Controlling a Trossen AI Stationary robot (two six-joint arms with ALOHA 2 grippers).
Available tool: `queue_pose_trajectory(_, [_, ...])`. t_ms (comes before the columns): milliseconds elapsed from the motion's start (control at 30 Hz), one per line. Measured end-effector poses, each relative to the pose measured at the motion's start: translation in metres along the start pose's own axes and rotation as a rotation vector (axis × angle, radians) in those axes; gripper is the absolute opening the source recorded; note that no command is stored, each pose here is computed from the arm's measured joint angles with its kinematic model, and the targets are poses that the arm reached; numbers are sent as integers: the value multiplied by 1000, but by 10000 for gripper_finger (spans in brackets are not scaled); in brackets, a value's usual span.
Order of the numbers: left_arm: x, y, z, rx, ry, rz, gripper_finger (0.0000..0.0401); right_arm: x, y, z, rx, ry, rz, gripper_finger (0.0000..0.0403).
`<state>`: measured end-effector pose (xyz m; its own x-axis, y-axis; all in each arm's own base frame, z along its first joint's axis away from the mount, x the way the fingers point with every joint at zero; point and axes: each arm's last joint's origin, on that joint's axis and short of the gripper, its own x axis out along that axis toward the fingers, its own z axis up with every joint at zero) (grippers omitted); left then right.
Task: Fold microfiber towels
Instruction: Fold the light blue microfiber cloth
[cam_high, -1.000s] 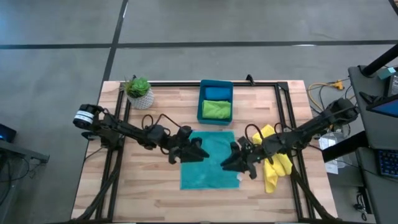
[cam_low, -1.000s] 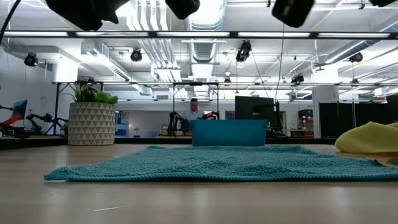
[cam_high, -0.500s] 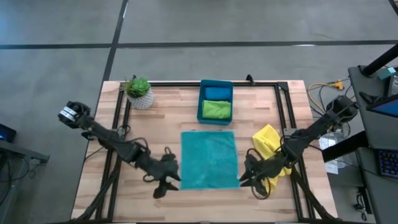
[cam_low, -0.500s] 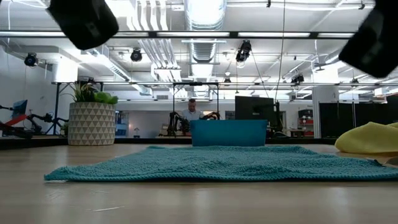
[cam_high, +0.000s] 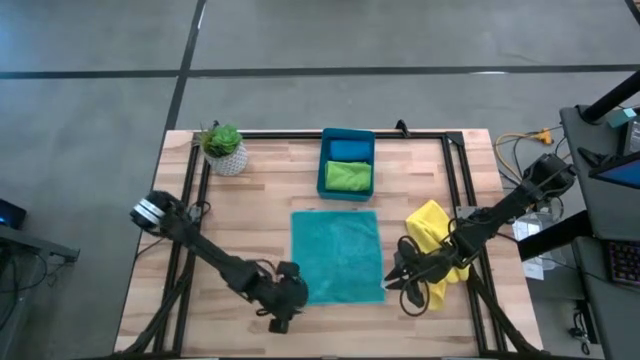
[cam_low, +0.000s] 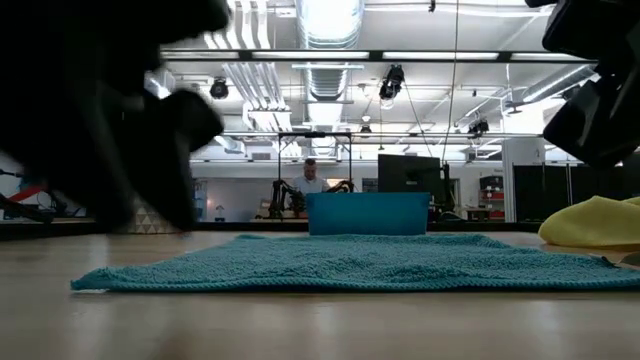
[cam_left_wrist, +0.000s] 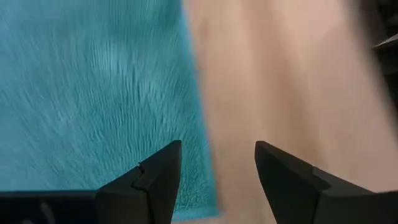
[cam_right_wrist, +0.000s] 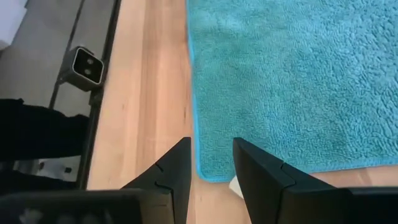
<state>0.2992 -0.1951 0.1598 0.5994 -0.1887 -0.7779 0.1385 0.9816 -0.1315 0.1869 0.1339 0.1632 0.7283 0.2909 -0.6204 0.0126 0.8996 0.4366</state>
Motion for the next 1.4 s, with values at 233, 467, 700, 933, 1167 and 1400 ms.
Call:
queue_pose_trajectory(233, [36, 3, -9, -184, 248, 102, 189, -1, 6, 6, 3, -47, 53, 114])
queue_pose_trajectory(467, [40, 1, -6, -183, 265, 118, 102, 9, 14, 5, -284, -85, 128, 114])
queue_pose_trajectory(700, [39, -1, -4, -191, 260, 89, 6, 40, 7, -15, -409, 82, 94, 135])
queue_pose_trajectory(933, [38, -2, -1, -192, 253, 86, 10, 75, 8, -26, -519, 303, 7, 151])
queue_pose_trajectory(1167, [25, -7, 6, -181, 210, 75, 2, 79, 18, -23, -543, 395, -46, 50])
queue_pose_trajectory(1400, [-23, -27, 24, -157, 91, -50, 0, 43, 39, 3, -445, 377, 75, 10])
